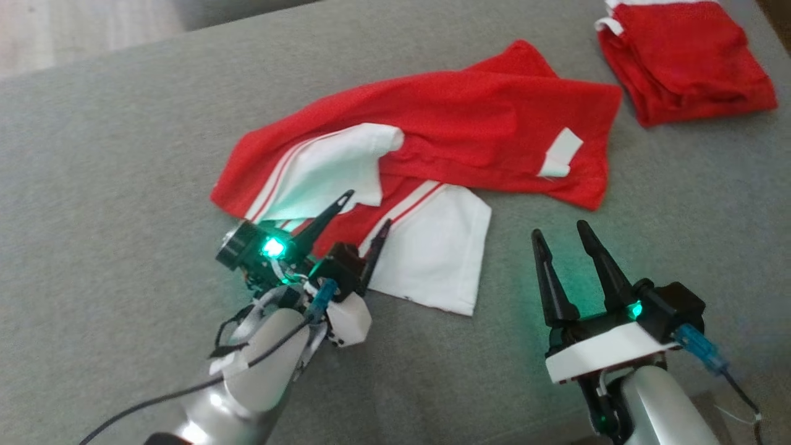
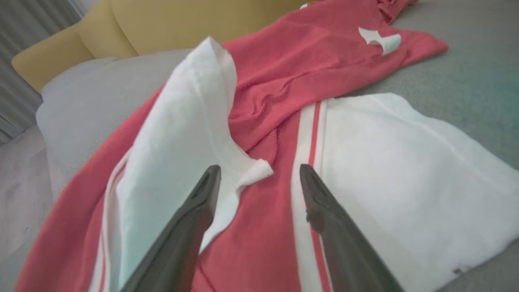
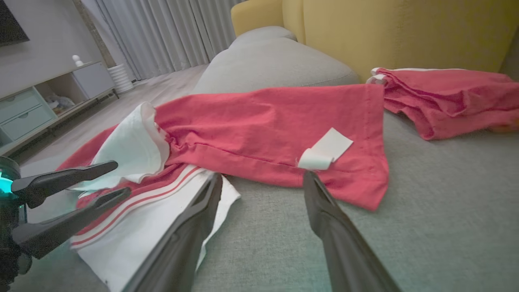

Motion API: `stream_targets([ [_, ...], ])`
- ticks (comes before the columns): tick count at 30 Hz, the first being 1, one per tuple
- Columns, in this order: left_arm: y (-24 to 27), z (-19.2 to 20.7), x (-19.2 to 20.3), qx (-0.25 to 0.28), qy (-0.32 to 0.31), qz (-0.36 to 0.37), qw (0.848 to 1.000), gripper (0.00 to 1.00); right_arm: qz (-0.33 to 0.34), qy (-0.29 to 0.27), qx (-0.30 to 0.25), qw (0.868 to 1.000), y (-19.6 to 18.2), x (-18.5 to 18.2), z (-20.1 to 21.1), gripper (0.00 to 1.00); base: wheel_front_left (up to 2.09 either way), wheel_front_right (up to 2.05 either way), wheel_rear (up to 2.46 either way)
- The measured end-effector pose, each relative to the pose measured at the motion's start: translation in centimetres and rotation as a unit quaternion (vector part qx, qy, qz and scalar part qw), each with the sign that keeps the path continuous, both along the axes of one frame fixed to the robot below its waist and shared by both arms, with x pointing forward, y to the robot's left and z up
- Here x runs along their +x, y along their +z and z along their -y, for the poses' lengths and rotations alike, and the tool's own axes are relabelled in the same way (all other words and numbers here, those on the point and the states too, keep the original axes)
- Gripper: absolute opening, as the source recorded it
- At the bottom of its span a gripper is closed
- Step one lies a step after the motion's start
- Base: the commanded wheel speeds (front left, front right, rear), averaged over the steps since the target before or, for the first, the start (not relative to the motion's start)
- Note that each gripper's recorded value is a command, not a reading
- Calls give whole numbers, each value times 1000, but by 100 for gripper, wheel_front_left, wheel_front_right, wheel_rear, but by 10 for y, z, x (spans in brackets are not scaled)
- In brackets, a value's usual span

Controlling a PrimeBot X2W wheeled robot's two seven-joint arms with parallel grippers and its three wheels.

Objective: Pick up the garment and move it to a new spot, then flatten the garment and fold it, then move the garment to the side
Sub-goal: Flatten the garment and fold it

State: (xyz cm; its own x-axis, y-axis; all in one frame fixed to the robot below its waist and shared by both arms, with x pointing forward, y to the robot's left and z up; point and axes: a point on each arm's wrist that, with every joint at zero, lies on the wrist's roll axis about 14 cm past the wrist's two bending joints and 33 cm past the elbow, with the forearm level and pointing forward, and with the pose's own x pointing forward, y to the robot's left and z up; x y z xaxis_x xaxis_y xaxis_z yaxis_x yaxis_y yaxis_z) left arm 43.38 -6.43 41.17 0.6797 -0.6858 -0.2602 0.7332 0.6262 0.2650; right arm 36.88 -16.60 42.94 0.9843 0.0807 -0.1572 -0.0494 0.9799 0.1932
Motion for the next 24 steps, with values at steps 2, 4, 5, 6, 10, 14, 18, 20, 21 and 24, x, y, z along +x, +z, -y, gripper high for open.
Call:
stream_targets([
  [2, -15, 1, 5, 22, 3, -15, 1000, 100, -6, -14, -4, 1000, -3, -4, 9, 100, 0, 0, 0],
  [4, -21, 3, 7, 28, 3, -22, 999, 100, -10, -24, -3, 1000, -4, -7, 15, 100, 0, 0, 0],
  [5, -24, 2, 8, 31, 5, -23, 999, 100, -11, -28, -2, 1000, -5, -8, 17, 100, 0, 0, 0],
  [6, -26, 3, 9, 31, 5, -24, 999, 100, -12, -31, -3, 999, -6, -9, 19, 100, 0, 0, 0],
  [10, -27, 3, 14, 28, 7, -20, 999, 54, -13, -35, -4, 999, -6, -10, 21, 100, 0, 0, 0],
  [14, -27, -1, 17, 23, 19, -22, 999, 11, -12, -32, -3, 999, -5, -8, 19, 100, 0, 0, 0],
  [18, -22, -4, 17, 8, 24, -20, 999, 0, -9, -26, -1, 1000, -4, -6, 16, 100, 0, 0, 0],
  [20, -17, -3, 17, -2, 24, -17, 1000, 0, -7, -23, -1, 1000, -3, -5, 14, 100, 0, 0, 0],
  [21, -12, -2, 17, -10, 24, -12, 1000, 0, -7, -22, 0, 1000, -3, -4, 13, 100, 0, 0, 0],
  [24, 7, 5, 17, -40, 17, 3, 999, 0, -4, -19, 0, 1000, -2, -2, 11, 100, 0, 0, 0],
])
